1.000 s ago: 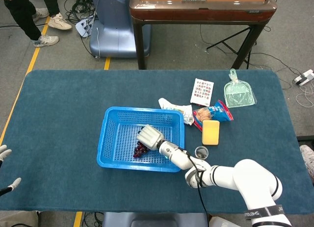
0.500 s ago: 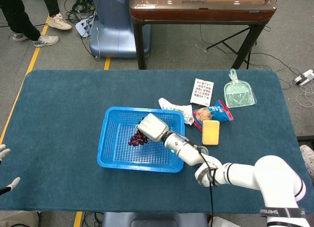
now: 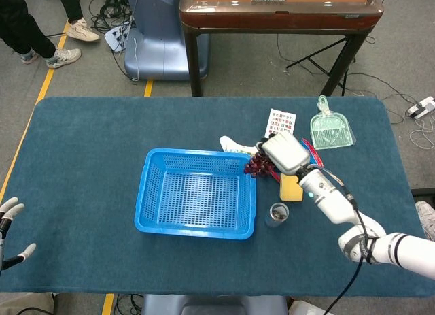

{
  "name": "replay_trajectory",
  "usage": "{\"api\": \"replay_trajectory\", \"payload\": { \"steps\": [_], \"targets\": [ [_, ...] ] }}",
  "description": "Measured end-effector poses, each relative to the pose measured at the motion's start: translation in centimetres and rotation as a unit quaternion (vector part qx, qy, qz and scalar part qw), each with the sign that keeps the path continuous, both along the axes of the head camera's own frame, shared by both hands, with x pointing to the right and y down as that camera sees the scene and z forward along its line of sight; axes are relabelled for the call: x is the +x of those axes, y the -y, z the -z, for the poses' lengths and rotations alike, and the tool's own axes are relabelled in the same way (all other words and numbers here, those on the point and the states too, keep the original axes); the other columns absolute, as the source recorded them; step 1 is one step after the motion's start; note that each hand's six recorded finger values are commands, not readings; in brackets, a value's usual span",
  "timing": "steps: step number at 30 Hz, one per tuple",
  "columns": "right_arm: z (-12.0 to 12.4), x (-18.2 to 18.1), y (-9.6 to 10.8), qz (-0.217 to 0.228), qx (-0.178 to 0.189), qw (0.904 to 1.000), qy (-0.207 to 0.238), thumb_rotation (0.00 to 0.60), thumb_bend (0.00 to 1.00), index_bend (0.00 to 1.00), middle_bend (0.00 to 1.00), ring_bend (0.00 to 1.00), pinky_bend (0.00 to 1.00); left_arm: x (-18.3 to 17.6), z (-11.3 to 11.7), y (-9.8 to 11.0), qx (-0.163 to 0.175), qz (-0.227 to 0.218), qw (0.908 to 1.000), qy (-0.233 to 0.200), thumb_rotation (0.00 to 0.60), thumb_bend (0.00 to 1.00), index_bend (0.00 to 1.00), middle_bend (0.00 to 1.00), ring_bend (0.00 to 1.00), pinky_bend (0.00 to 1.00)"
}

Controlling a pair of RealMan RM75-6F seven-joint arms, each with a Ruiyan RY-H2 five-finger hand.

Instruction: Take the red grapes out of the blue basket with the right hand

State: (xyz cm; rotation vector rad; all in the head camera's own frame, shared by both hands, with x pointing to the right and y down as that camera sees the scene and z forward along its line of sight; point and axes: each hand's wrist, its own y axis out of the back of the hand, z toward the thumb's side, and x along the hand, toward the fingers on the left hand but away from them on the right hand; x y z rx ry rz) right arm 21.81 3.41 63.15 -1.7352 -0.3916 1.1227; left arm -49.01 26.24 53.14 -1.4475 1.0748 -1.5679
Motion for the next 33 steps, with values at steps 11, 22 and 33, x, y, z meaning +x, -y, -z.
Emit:
{"api": "replay_trajectory", "payload": {
  "steps": [11, 22, 33],
  "targets": [
    [-2.6, 3.2, -2.1, -0.014, -0.052, 0.9981, -0.030, 0.600, 0.39, 0.25, 0.29, 0.29, 0.58, 0.4, 0.1, 0.1, 0.000, -0.006, 1.0000, 0.001, 0.600, 0.15, 0.23, 0.14, 0.16, 0.18],
    [-1.5, 5.2, -3.1, -0.042, -0.064, 0.9969, -0.016, 0.600, 0.30, 0.05, 0.16, 0.16, 0.40, 0.1, 0.1, 0.1, -0.002, -0.004, 1.0000, 0.007, 0.600, 0.15, 0.23, 0.14, 0.16, 0.18],
    [3.4, 11.1, -4.7, -0.102, 0.008, 0.9947, 0.005, 0.600, 0.29, 0.20, 0.32, 0.23, 0.37, 0.2, 0.2, 0.7, 0.002, -0.008, 0.9999, 0.008, 0.600, 0.15, 0.23, 0.14, 0.16, 0.18]
  ]
}}
